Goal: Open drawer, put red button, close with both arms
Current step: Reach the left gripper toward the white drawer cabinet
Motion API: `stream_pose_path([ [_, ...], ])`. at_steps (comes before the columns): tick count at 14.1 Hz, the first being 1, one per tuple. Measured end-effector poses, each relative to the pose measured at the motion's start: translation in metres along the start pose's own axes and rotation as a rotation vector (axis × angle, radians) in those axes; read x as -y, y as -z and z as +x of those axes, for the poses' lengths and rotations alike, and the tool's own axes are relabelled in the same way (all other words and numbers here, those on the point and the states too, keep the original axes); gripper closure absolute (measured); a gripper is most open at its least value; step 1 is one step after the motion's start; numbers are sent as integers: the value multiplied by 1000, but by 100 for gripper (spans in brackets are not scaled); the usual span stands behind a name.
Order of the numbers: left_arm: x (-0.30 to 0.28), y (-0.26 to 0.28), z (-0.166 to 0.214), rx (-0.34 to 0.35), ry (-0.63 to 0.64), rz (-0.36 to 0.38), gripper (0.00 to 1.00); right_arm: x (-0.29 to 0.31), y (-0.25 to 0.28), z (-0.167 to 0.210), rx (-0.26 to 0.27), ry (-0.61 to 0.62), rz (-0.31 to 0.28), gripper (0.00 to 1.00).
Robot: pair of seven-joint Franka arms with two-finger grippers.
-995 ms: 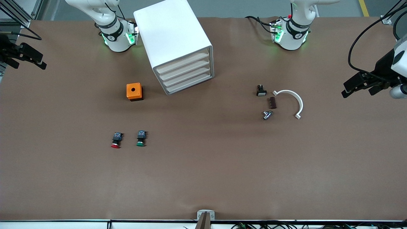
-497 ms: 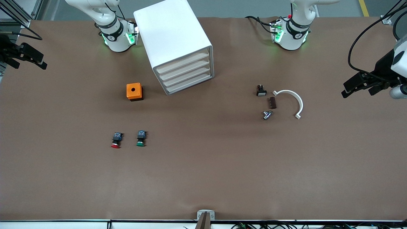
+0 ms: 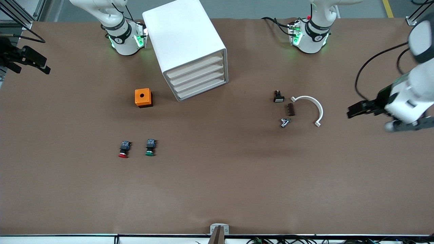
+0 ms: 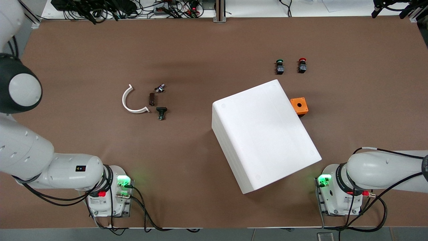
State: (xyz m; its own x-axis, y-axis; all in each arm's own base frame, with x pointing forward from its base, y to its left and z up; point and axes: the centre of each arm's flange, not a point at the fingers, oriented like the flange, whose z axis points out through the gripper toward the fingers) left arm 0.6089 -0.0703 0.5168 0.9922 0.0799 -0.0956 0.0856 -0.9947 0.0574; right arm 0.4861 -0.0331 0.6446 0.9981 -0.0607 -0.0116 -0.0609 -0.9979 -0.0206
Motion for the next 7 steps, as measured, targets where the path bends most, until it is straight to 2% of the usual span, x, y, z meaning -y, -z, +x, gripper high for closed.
stream_pose_path([
  [3, -52, -61, 8, 94, -36, 24, 0, 0, 0, 0, 0, 0, 0, 0],
  [5, -95, -94, 2, 138, 5, 49, 0, -1, -3, 2, 6, -2, -3, 0],
  [7, -140, -112, -5, 151, 60, 71, 0, -2, -7, 5, 13, -2, -14, 0],
])
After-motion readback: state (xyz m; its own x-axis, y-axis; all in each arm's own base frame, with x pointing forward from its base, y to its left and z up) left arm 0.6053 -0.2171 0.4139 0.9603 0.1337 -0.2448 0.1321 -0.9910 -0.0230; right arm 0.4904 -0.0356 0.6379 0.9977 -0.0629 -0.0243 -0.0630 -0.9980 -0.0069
